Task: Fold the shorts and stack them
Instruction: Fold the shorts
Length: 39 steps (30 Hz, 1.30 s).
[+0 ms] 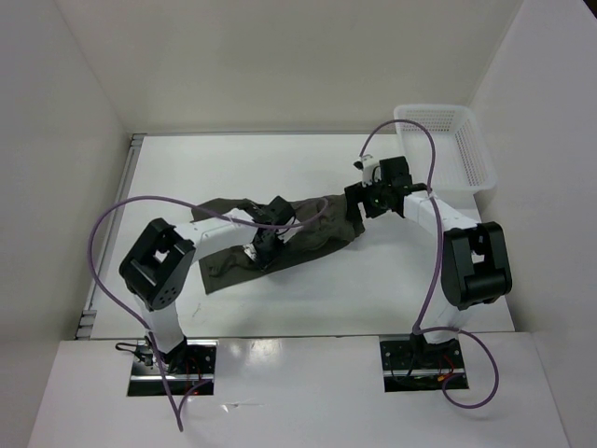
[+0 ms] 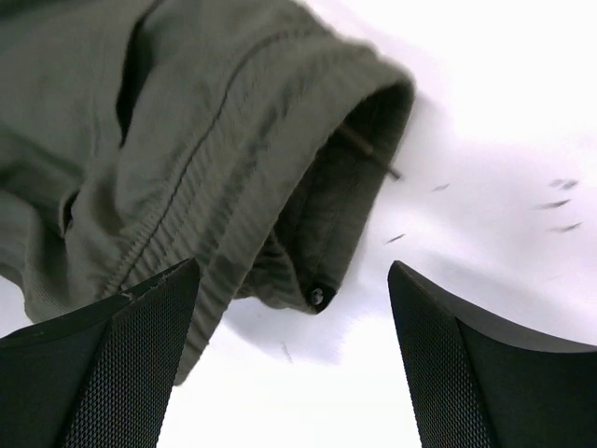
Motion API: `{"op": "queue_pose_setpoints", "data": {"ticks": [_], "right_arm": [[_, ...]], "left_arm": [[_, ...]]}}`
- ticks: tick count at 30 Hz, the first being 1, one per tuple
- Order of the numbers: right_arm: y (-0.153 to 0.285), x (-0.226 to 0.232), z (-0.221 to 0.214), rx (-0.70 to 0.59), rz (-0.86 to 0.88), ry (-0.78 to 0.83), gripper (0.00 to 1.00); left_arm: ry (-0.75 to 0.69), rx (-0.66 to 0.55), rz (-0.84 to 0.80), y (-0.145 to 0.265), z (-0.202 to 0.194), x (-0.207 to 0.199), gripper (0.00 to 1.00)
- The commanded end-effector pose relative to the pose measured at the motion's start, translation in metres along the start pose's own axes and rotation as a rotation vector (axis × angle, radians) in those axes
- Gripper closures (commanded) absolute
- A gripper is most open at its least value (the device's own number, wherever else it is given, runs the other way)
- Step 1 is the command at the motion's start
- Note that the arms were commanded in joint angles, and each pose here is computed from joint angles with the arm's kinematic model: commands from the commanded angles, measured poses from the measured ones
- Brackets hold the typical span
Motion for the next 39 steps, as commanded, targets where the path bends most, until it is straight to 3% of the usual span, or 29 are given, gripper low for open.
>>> {"op": "queue_pose_setpoints", "data": {"ticks": [1, 2, 6, 11, 14, 23, 33, 37, 39], "right_arm": [[0.017, -0.019, 0.039, -0.092, -0.07, 0.119, 0.13], [0.021, -0.02, 0.045, -0.099, -0.065, 0.152, 0.14], [0.034, -0.025, 0.061, -0.115, -0.056, 0.289, 0.16], [0.039, -0.017, 0.07, -0.099, -0.038, 0.481, 0.22], [0.029, 0.005, 0.063, -0.069, 0.011, 0.538, 0.22], [0.022, 0.027, 0.054, -0.061, 0.09, 0.555, 0.22], [0.026, 0.027, 0.054, -0.064, 0.078, 0.558, 0.22], [0.024, 0.027, 0.052, -0.057, 0.082, 0.555, 0.22], [0.023, 0.027, 0.054, -0.069, 0.086, 0.558, 0.22]], "left_arm": [[0.011, -0.105, -0.044, 0.045, 0.018, -0.001, 0.49], [0.028, -0.143, -0.047, 0.06, 0.026, 0.004, 0.47], [0.083, -0.099, -0.012, 0.075, 0.003, 0.03, 0.47], [0.127, 0.039, 0.051, 0.063, -0.059, 0.054, 0.47], [0.145, 0.03, 0.107, 0.048, -0.066, 0.064, 0.47], [0.24, -0.046, 0.207, 0.024, -0.048, 0.094, 0.47], [0.241, 0.116, 0.057, 0.021, -0.067, 0.077, 0.51], [0.237, 0.148, 0.076, 0.021, -0.075, 0.079, 0.54], [0.231, 0.166, 0.114, 0.016, -0.081, 0.083, 0.63]]}}
Point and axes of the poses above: each gripper's point midway between its finger pads, its own y axis back along the fingers, its own x axis along the line the jaws close on, z = x × y, the point moved 5 cm from there along y, back along the fingers, and after that the axes turned 14 degrees about y, right-handed, at the moved point
